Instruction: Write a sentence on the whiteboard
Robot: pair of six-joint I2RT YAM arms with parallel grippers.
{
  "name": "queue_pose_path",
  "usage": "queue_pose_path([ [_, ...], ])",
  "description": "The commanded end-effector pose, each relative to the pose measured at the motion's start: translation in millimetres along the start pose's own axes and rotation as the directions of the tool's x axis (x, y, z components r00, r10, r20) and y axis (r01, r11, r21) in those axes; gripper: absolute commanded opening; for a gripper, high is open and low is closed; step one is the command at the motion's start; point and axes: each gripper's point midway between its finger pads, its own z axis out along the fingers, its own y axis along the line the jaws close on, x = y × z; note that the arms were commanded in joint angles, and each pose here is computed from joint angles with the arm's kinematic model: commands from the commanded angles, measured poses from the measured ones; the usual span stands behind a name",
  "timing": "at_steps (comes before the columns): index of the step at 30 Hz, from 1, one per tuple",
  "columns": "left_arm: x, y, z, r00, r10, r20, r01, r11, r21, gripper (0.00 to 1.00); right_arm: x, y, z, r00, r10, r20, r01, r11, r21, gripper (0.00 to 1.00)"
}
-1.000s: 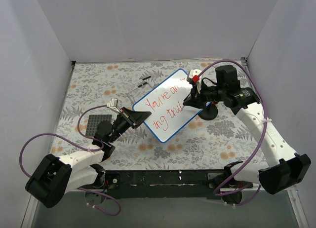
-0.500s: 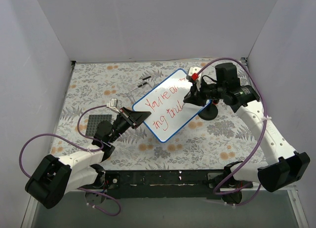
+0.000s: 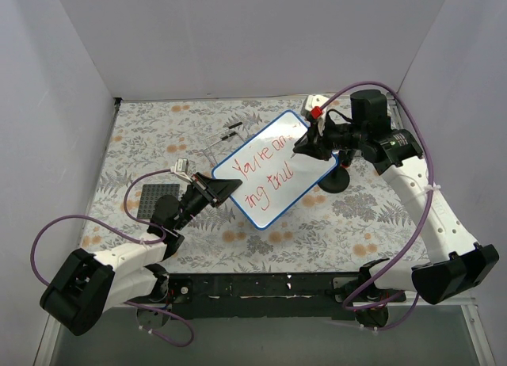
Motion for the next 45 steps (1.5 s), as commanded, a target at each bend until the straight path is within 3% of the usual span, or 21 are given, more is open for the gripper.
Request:
queue_pose_path([
  [1, -10.9, -46.2, -3.5, 0.998, -0.049, 0.038, 0.042, 0.986, 0.159, 0.0, -9.9, 3.7, -7.8, 0.999, -0.018, 0.036, 0.018, 1.0, 0.002, 0.01],
  [45, -11.0, -55.6, -2.3, 0.998, -0.052, 0.027, 0.046, 0.981, 0.19, 0.0, 19.1, 1.0, 8.2, 0.997, 0.072, 0.019, -0.071, 0.996, -0.052, 0.01],
])
